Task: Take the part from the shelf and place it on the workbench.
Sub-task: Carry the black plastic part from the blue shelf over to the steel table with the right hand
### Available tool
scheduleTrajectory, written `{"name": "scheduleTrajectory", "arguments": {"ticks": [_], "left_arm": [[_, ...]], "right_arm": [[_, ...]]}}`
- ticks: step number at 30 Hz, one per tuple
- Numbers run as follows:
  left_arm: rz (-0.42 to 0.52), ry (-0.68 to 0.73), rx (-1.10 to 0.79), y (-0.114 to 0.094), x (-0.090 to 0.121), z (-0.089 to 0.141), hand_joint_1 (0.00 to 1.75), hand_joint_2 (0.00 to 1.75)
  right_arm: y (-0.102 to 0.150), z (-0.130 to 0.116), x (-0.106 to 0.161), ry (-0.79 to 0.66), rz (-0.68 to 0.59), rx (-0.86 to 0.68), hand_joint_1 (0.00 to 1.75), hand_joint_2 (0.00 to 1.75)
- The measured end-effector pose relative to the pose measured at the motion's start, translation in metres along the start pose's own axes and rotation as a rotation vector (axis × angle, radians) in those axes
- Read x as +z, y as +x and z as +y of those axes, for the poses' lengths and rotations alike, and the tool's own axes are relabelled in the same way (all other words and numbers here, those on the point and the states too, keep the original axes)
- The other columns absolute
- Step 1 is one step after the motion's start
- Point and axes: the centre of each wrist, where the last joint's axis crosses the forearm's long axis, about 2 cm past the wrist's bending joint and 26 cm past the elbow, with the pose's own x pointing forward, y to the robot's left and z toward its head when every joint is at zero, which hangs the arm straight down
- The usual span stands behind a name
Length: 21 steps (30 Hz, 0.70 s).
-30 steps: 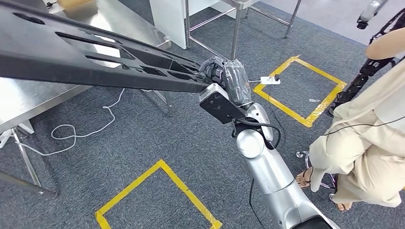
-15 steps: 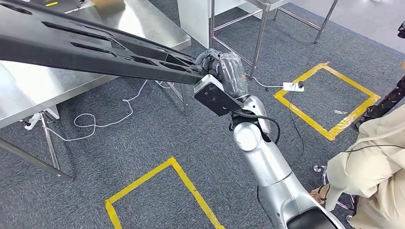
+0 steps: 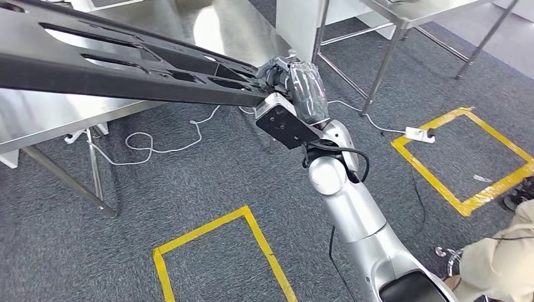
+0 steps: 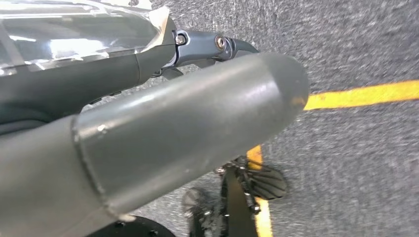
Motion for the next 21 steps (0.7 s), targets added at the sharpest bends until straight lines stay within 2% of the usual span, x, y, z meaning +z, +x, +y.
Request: {"name": "scheduleTrajectory", "arguments": {"ticks": [21], "left_arm": [[-0.004, 0.014, 0.022, -0.0009, -0.0004, 0.0027, 0.0, 0.0]], "right_arm": [[0.0064, 0.0044, -0.0055, 0.003, -0.004, -0.016, 1.75, 1.75]]}}
